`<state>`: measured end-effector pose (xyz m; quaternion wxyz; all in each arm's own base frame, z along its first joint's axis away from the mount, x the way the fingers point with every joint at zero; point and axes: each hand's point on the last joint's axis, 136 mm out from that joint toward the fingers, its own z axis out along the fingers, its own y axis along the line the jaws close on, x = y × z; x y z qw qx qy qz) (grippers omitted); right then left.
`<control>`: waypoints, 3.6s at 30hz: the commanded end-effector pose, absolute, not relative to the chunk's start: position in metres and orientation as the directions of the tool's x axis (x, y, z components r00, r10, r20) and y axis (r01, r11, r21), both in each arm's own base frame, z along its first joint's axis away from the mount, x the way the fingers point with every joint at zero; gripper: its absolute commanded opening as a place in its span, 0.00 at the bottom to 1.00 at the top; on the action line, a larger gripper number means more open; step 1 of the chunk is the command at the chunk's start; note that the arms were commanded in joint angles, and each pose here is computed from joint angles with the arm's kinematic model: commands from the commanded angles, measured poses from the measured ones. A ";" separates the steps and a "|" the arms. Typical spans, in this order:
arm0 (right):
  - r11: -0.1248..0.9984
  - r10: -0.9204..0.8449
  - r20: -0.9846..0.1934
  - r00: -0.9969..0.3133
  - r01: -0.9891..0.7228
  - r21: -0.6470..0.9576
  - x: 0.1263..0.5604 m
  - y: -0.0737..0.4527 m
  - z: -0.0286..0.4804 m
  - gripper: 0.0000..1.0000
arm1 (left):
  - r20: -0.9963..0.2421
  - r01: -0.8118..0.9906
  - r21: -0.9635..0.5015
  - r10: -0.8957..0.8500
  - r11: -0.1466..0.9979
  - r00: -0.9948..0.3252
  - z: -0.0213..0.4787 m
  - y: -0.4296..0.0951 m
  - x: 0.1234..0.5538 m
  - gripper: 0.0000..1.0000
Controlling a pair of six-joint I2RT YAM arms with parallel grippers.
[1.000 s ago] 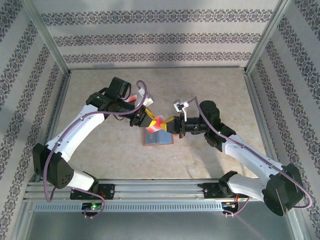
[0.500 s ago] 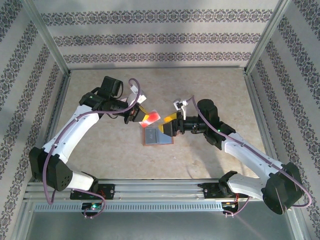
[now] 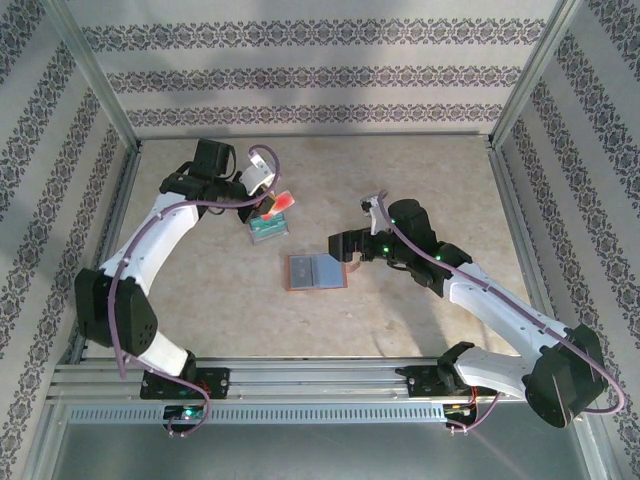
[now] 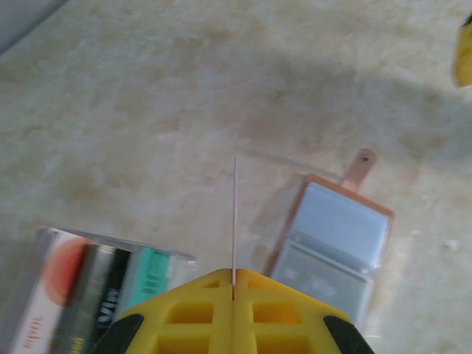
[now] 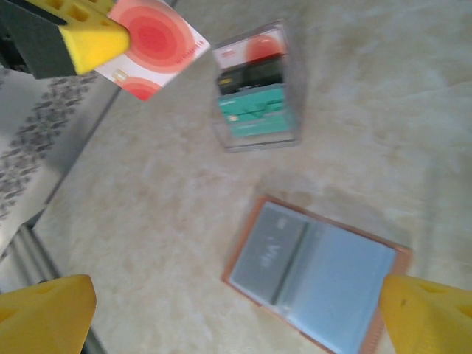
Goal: Take the credit cards out of the card holder
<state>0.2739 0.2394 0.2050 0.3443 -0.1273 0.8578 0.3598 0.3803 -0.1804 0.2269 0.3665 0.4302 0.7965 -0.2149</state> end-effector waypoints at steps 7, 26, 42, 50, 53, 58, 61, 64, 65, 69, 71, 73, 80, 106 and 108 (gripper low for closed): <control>0.838 0.120 -0.647 -0.753 -0.273 0.473 0.288 0.209 0.188 0.98 | -0.731 0.863 0.231 0.666 0.449 -0.151 0.208 -0.148 0.438 0.00; 0.860 0.159 -0.626 -0.763 -0.204 0.467 0.297 0.200 0.179 0.98 | -0.658 0.872 0.230 0.729 0.432 -0.188 0.145 -0.114 0.473 0.00; 0.860 0.175 -0.622 -0.763 -0.189 0.474 0.302 0.194 0.181 0.98 | -0.634 0.877 0.201 0.740 0.437 -0.223 0.120 -0.107 0.482 0.00; 0.855 0.174 -0.621 -0.764 -0.195 0.480 0.301 0.195 0.182 0.98 | -0.637 0.882 0.189 0.737 0.431 -0.223 0.114 -0.109 0.483 0.01; 0.853 0.175 -0.621 -0.764 -0.198 0.484 0.300 0.196 0.182 0.98 | -0.650 0.883 0.188 0.728 0.431 -0.217 0.116 -0.111 0.483 0.09; 0.842 0.173 -0.616 -0.768 -0.208 0.497 0.299 0.199 0.183 0.98 | -0.667 0.880 0.183 0.713 0.438 -0.216 0.122 -0.114 0.485 0.23; 0.845 0.169 -0.614 -0.771 -0.207 0.492 0.298 0.199 0.182 0.98 | -0.684 0.875 0.182 0.697 0.448 -0.215 0.131 -0.116 0.484 0.25; 0.851 0.156 -0.613 -0.775 -0.210 0.482 0.298 0.200 0.181 0.98 | -0.703 0.870 0.186 0.680 0.457 -0.207 0.145 -0.118 0.483 0.25; 0.855 0.149 -0.611 -0.777 -0.209 0.475 0.297 0.201 0.180 0.98 | -0.710 0.868 0.188 0.674 0.460 -0.203 0.152 -0.120 0.482 0.25; 0.884 0.096 -0.610 -0.787 -0.214 0.415 0.295 0.205 0.173 0.98 | -0.755 0.836 0.204 0.625 0.509 -0.196 0.184 -0.122 0.478 0.26; 0.895 0.068 -0.608 -0.791 -0.221 0.387 0.294 0.209 0.169 0.97 | -0.780 0.800 0.219 0.593 0.558 -0.200 0.201 -0.119 0.477 0.33; 0.904 0.039 -0.603 -0.797 -0.228 0.360 0.293 0.214 0.165 0.94 | -0.807 0.738 0.215 0.542 0.639 -0.235 0.218 -0.112 0.476 0.51; 0.923 -0.064 -0.573 -0.817 -0.267 0.278 0.288 0.236 0.151 0.88 | -0.890 0.512 0.176 0.358 0.841 -0.282 0.256 -0.085 0.448 1.00; 0.900 -0.326 -0.364 -0.873 -0.404 0.162 0.264 0.334 0.069 0.79 | -0.836 0.015 -0.311 -0.266 0.950 -0.481 0.204 -0.036 0.327 1.00; 0.902 -0.347 -0.354 -0.869 -0.413 0.129 0.264 0.337 0.063 0.75 | -0.832 -0.002 -0.309 -0.272 0.951 -0.483 0.200 -0.034 0.324 1.00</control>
